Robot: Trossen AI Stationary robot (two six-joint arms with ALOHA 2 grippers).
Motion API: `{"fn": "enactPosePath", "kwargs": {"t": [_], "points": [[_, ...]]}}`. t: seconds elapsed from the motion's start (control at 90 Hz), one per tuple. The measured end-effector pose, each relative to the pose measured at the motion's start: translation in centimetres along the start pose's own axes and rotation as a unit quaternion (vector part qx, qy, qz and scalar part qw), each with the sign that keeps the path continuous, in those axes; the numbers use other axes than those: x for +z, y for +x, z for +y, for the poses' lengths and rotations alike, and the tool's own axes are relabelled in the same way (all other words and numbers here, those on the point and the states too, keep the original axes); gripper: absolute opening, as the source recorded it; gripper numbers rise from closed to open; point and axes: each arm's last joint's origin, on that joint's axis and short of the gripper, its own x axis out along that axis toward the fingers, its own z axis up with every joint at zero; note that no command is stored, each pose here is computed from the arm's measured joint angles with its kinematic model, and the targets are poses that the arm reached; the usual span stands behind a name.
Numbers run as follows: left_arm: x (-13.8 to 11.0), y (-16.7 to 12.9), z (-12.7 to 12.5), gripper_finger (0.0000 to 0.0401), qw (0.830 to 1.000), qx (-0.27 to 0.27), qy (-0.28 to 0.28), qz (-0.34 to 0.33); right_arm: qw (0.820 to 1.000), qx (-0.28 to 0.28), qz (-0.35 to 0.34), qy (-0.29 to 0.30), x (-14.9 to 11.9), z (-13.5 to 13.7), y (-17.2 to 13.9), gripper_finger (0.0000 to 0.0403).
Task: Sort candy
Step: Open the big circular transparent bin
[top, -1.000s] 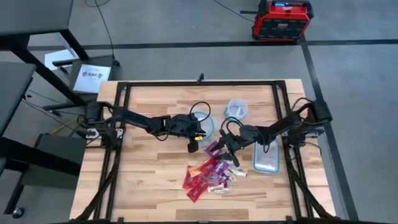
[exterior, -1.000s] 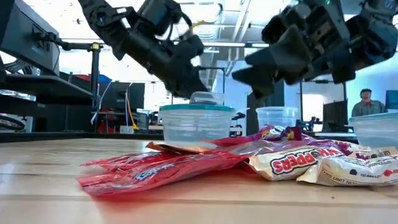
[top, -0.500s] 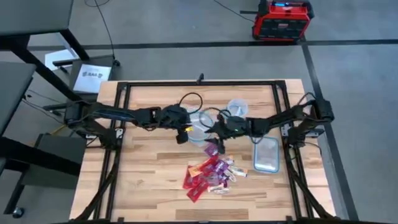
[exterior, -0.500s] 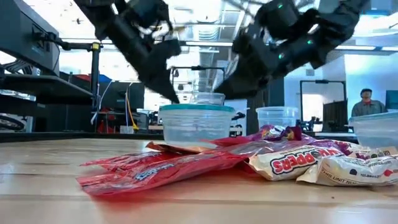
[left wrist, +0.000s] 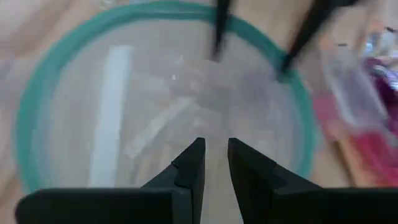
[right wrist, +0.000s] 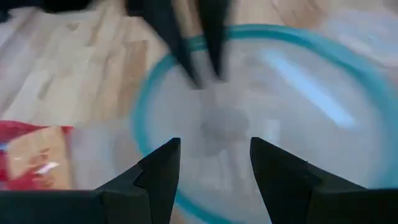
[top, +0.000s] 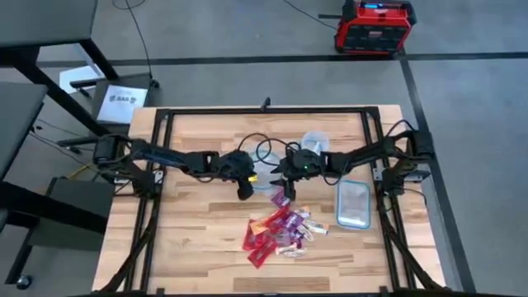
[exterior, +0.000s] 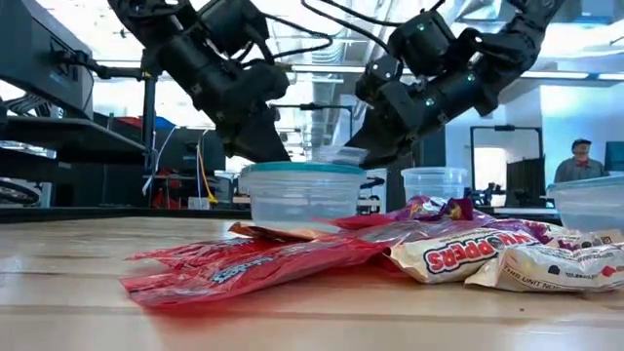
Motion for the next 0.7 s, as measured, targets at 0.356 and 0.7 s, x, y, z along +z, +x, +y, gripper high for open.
{"fn": "enactPosePath", "kwargs": {"t": [0.356, 0.7], "points": [[2.9, -2.4, -2.7, 0.0056, 0.999, -0.011, 0.052, 0.002, 0.998, 0.021, -0.044, 0.033, 2.9, 0.1, -3.7, 0.0180], [2.9, -2.9, 1.1, 0.0056, 0.986, 0.119, 0.084, 0.083, 0.999, 0.039, -0.002, 0.027, 0.9, 2.9, -1.8, 0.0180]]}}
